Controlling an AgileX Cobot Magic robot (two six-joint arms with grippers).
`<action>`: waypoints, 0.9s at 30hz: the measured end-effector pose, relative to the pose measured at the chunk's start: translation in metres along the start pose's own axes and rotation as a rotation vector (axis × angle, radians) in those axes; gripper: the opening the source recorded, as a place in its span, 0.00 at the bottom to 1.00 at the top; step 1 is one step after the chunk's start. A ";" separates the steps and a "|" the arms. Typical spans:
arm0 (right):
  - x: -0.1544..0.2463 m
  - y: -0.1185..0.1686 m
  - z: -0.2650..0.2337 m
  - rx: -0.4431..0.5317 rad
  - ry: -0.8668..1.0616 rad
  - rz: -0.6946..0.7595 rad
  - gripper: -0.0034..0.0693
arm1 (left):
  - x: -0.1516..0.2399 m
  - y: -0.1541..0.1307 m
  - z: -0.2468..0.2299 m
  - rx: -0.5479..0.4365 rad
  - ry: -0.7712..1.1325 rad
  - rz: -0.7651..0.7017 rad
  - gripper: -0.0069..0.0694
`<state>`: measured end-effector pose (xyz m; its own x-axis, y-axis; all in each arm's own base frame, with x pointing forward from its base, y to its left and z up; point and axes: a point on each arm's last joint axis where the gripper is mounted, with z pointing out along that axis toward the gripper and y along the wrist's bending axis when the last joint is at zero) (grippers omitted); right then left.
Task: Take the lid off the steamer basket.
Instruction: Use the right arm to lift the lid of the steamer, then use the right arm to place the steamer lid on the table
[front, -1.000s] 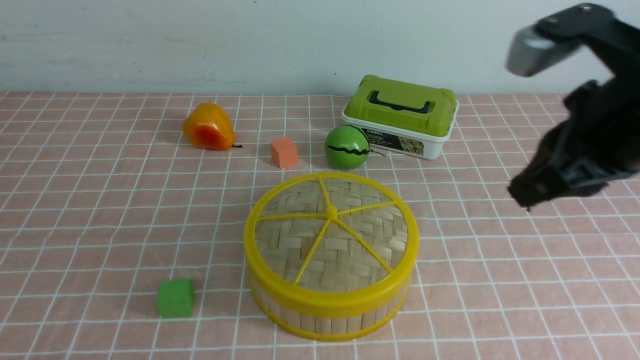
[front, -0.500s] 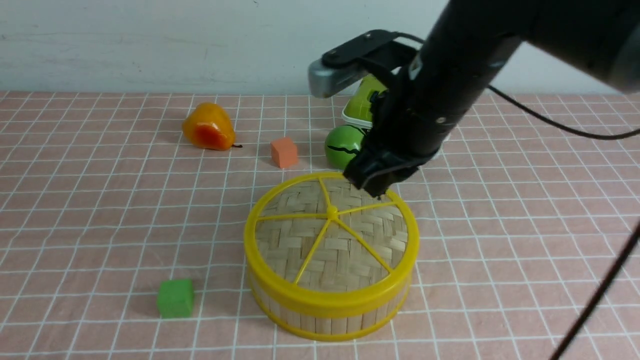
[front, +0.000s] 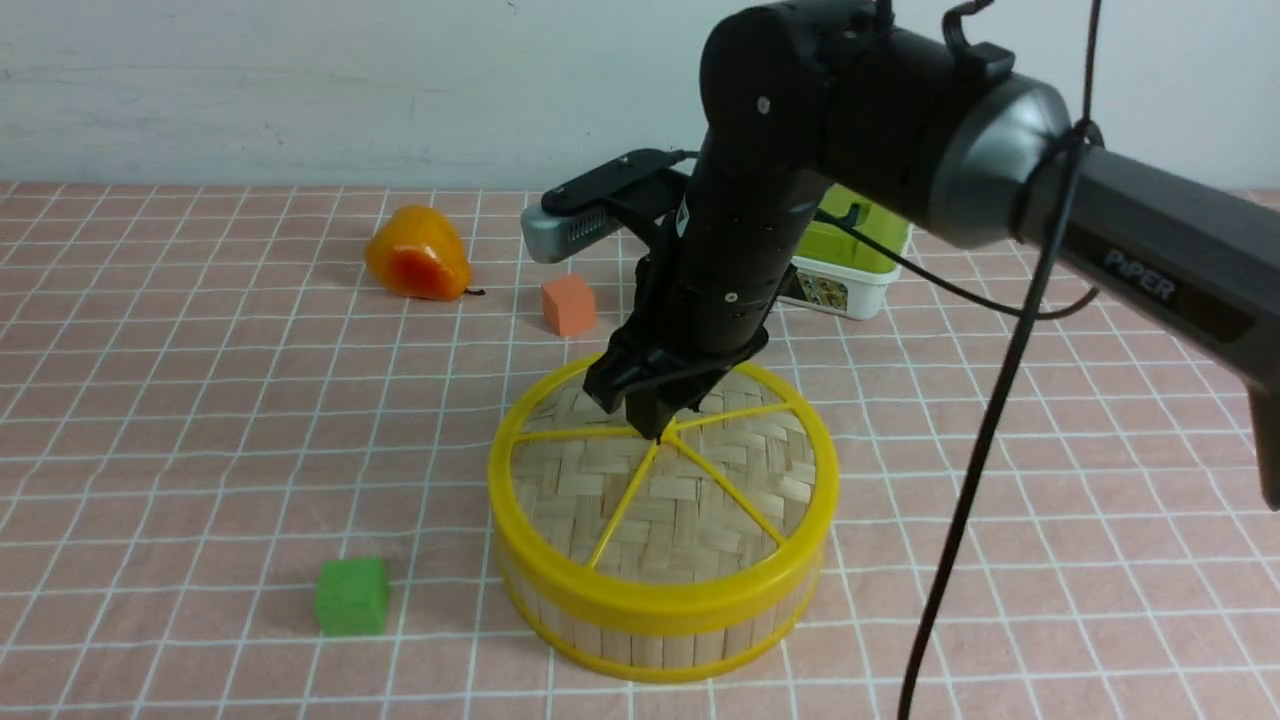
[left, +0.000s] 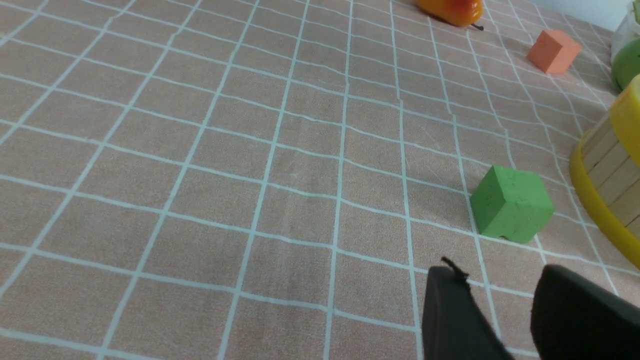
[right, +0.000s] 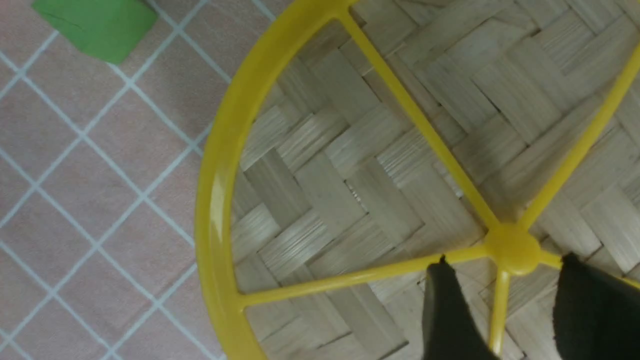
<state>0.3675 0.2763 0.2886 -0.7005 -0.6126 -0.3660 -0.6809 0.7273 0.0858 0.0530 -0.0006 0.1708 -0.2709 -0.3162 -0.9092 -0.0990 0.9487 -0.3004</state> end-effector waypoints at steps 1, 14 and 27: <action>0.000 -0.001 0.003 0.011 0.000 -0.002 0.49 | 0.000 0.000 0.000 0.000 0.000 0.000 0.40; -0.004 -0.009 0.028 0.047 -0.002 0.016 0.31 | 0.000 0.000 0.000 0.000 0.000 0.000 0.40; -0.023 -0.005 -0.018 0.064 -0.102 -0.004 0.16 | 0.000 0.000 0.000 0.000 0.000 0.000 0.40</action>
<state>0.3831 0.2809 0.3131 -0.6704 -0.5832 -0.4586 -0.6663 0.7452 0.0263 0.0530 -0.0006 0.1708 -0.2709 -0.3162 -0.9092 -0.0990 0.9487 -0.3004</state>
